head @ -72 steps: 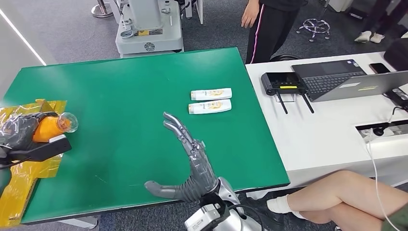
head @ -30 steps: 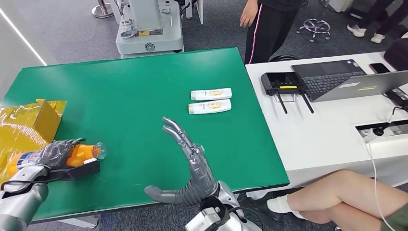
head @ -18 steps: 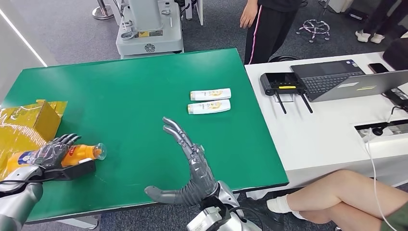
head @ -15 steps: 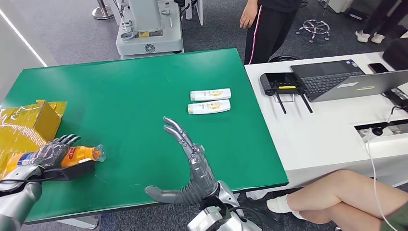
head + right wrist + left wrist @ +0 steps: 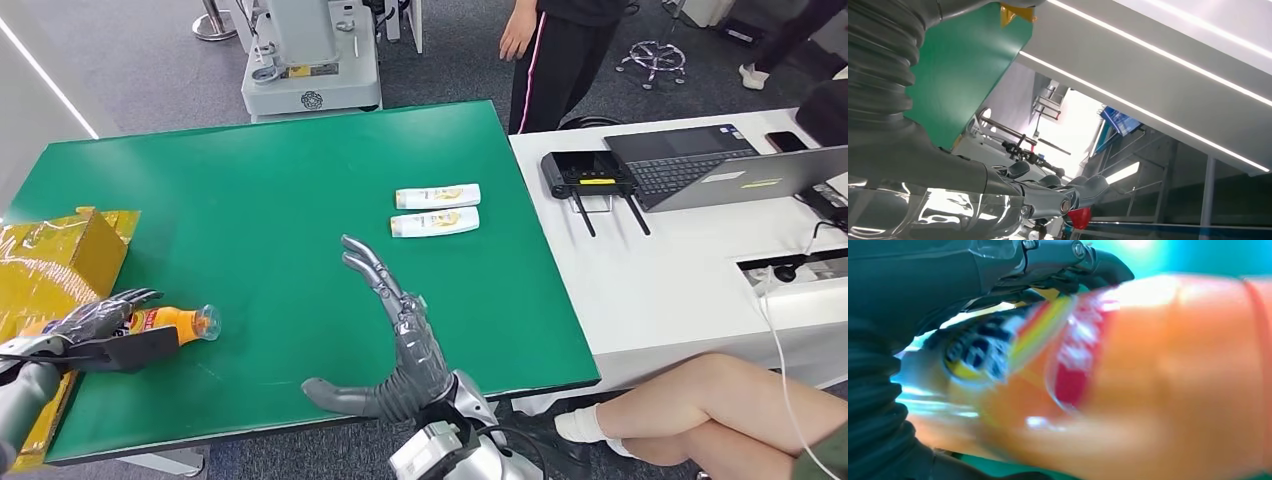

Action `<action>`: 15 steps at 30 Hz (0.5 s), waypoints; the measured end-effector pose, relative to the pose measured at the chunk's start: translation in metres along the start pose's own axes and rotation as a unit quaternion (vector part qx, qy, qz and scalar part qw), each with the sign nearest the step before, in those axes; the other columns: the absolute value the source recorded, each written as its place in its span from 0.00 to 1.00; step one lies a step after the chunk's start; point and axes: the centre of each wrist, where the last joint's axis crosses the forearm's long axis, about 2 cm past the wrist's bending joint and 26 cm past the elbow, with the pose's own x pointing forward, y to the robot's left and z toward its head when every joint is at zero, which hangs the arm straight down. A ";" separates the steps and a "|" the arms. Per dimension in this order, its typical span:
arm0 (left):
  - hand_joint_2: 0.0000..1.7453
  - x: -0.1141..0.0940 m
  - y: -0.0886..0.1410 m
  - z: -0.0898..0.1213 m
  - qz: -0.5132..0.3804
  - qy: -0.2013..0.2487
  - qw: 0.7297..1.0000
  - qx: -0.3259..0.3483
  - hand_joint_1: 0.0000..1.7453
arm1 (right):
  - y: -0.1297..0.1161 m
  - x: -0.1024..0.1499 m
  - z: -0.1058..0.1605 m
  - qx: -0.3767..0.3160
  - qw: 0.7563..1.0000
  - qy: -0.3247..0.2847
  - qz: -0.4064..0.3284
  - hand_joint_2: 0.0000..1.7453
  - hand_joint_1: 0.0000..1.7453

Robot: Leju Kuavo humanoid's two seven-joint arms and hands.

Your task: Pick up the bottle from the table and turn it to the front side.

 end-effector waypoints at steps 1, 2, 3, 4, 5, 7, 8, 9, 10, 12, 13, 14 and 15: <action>1.00 -0.003 0.005 0.002 0.012 -0.004 1.000 -0.008 0.00 | 0.000 0.000 -0.001 -0.002 1.000 0.000 0.000 1.00 0.00; 1.00 -0.005 0.010 0.004 0.023 -0.008 1.000 -0.015 0.00 | -0.001 0.000 -0.001 -0.004 1.000 0.000 0.000 1.00 0.00; 1.00 -0.006 0.015 0.005 0.033 -0.012 0.999 -0.019 0.00 | -0.002 0.000 -0.002 -0.006 1.000 0.000 0.001 1.00 0.00; 1.00 -0.008 0.022 0.006 0.042 -0.017 0.999 -0.022 0.00 | -0.002 0.000 -0.002 -0.008 1.000 0.000 0.002 1.00 0.00; 1.00 -0.008 0.028 0.007 0.051 -0.023 0.998 -0.022 0.00 | -0.003 0.000 -0.003 -0.011 1.000 0.000 0.002 1.00 0.00; 1.00 -0.009 0.042 0.009 0.067 -0.033 0.997 -0.021 0.00 | -0.004 0.000 -0.004 -0.016 1.000 -0.001 0.003 1.00 0.00; 1.00 -0.009 0.048 0.010 0.074 -0.038 0.996 -0.020 0.00 | -0.005 0.000 -0.004 -0.018 1.000 -0.002 0.003 1.00 0.00; 1.00 -0.010 0.053 0.011 0.081 -0.042 0.996 -0.018 0.00 | -0.005 0.000 -0.004 -0.020 1.000 -0.002 0.002 1.00 0.00; 1.00 -0.010 0.057 0.013 0.090 -0.047 0.995 -0.019 0.00 | -0.005 0.000 -0.005 -0.022 1.000 -0.003 0.001 1.00 0.00; 1.00 -0.011 0.065 0.016 0.111 -0.055 0.992 -0.021 0.00 | -0.006 0.000 -0.007 -0.024 1.000 -0.006 0.000 1.00 0.00; 1.00 -0.012 0.070 0.019 0.124 -0.059 0.990 -0.023 0.00 | -0.006 0.001 -0.009 -0.023 1.000 -0.008 -0.001 1.00 0.00; 1.00 -0.013 0.074 0.022 0.136 -0.063 0.988 -0.025 0.00 | -0.006 0.001 -0.010 -0.023 1.000 -0.009 -0.001 1.00 0.00; 1.00 -0.014 0.079 0.025 0.149 -0.066 0.986 -0.028 0.00 | -0.007 0.001 -0.011 -0.022 1.000 -0.011 -0.002 1.00 0.00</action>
